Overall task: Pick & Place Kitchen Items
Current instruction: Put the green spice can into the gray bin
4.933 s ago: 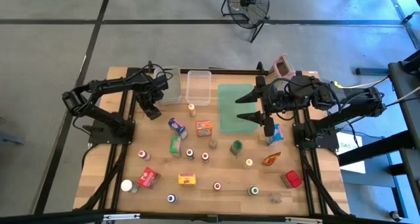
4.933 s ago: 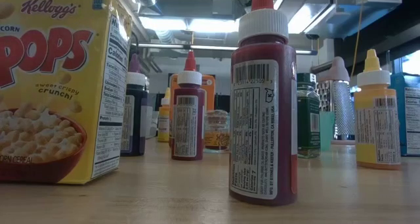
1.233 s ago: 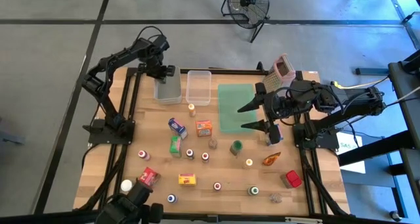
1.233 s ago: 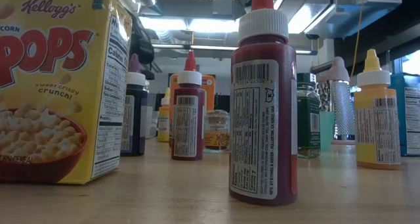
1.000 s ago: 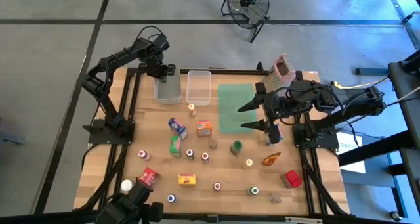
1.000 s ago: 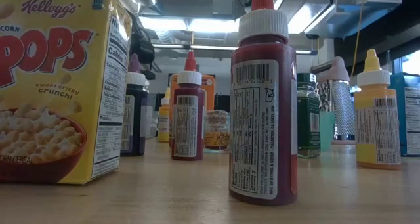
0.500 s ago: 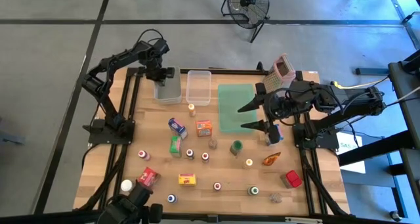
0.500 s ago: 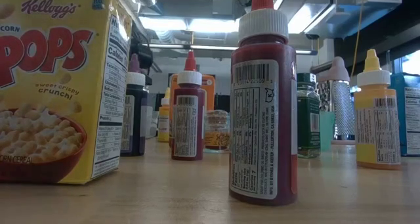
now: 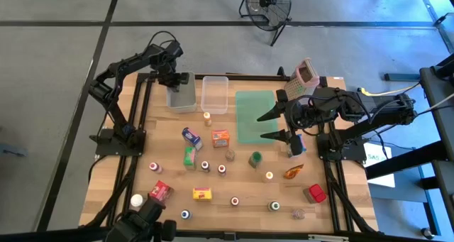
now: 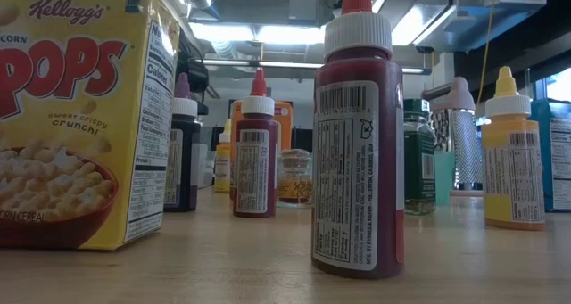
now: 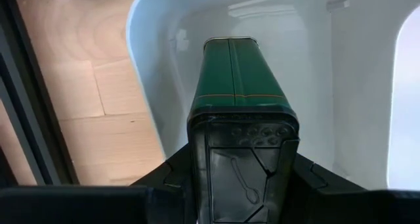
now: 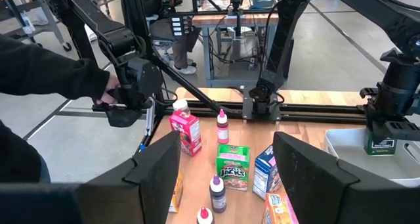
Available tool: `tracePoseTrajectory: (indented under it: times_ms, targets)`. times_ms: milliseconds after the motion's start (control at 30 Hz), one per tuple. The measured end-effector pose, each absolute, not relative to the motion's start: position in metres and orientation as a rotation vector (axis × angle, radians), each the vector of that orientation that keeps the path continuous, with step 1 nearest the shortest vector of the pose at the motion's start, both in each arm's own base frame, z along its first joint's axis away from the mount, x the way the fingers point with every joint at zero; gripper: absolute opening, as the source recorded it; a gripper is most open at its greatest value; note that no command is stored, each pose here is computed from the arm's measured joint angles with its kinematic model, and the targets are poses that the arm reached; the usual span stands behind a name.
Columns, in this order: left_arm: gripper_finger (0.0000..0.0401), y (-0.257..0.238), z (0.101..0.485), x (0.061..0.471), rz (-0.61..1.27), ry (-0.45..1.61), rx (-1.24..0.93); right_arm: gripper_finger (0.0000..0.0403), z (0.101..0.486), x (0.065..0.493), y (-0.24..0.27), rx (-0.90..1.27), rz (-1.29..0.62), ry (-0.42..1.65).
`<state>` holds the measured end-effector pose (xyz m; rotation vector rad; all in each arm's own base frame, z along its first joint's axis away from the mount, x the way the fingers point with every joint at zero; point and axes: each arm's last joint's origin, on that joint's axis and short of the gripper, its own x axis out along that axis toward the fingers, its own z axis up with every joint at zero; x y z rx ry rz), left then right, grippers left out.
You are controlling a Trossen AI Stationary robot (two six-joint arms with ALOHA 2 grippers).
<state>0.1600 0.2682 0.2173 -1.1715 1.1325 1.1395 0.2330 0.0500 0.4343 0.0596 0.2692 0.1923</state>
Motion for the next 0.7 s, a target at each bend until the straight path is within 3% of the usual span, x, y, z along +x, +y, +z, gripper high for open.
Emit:
tracePoseTrajectory:
  times_ms: [700]
  targets:
    - [0.0163, 0.2702, 0.2176, 0.1613, 1.133, 1.107, -1.165, 0.0245, 0.4345, 0.2332, 0.0495, 0.054, 0.177, 0.266]
